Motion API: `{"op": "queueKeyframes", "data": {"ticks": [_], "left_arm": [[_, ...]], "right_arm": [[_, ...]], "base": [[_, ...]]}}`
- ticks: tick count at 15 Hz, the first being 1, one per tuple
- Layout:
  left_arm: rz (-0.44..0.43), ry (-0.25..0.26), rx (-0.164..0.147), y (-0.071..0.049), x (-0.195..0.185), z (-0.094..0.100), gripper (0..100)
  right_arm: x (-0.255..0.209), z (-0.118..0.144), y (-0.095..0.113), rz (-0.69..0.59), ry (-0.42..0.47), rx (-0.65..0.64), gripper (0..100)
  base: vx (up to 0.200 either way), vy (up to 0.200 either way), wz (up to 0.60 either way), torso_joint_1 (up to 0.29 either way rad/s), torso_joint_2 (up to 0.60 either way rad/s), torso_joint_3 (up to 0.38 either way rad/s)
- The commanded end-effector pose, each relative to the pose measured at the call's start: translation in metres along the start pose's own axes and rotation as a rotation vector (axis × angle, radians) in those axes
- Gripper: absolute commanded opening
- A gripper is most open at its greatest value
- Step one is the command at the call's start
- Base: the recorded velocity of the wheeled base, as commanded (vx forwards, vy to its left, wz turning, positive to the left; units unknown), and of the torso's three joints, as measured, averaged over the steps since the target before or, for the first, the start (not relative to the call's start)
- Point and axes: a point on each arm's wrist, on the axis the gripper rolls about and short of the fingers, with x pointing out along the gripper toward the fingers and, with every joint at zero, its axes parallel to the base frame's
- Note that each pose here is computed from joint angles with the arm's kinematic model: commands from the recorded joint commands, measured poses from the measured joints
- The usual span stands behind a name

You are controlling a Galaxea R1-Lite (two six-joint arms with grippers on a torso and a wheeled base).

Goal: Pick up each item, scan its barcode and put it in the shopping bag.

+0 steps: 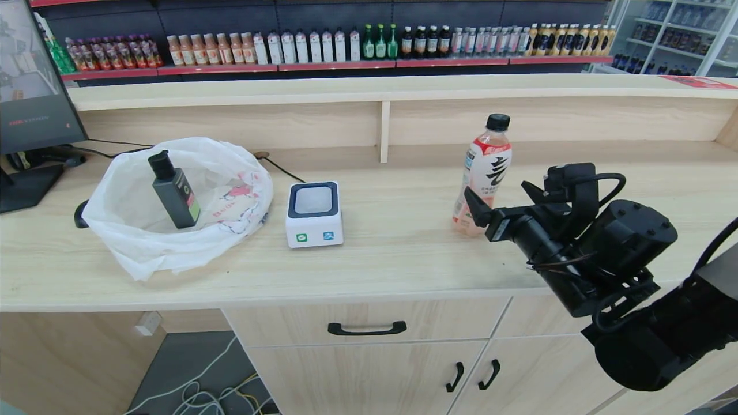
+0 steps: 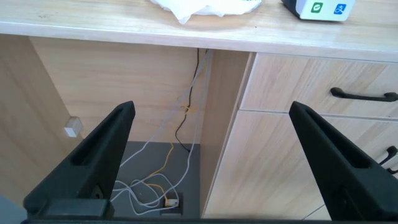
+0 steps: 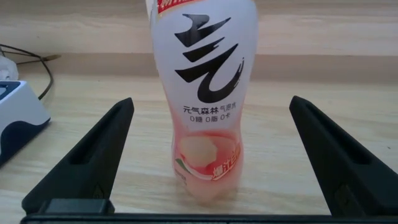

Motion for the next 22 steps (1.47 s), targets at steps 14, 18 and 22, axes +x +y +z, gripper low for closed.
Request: {"op": "queueKeyframes", "data": {"ticks": [14,18,22], "left_arm": [[0.001,0.000,0.001,0.000,0.000,0.000,100],[0.001,0.000,0.000,0.000,0.000,0.000,100],[0.001,0.000,0.000,0.000,0.000,0.000,100]], "right_arm": [[0.038,-0.004,-0.002,0.040,-0.007,0.001,100],[0.053,-0.005,0.001,0.054,0.006,-0.002,100],[0.056,-0.008,0.002,0.061,0.026,0.001,100]], "base": [[0.000,0.000,0.00,0.000,0.00,0.000],[0.000,0.000,0.00,0.000,0.00,0.000],[0.000,0.000,0.00,0.000,0.00,0.000]]}}
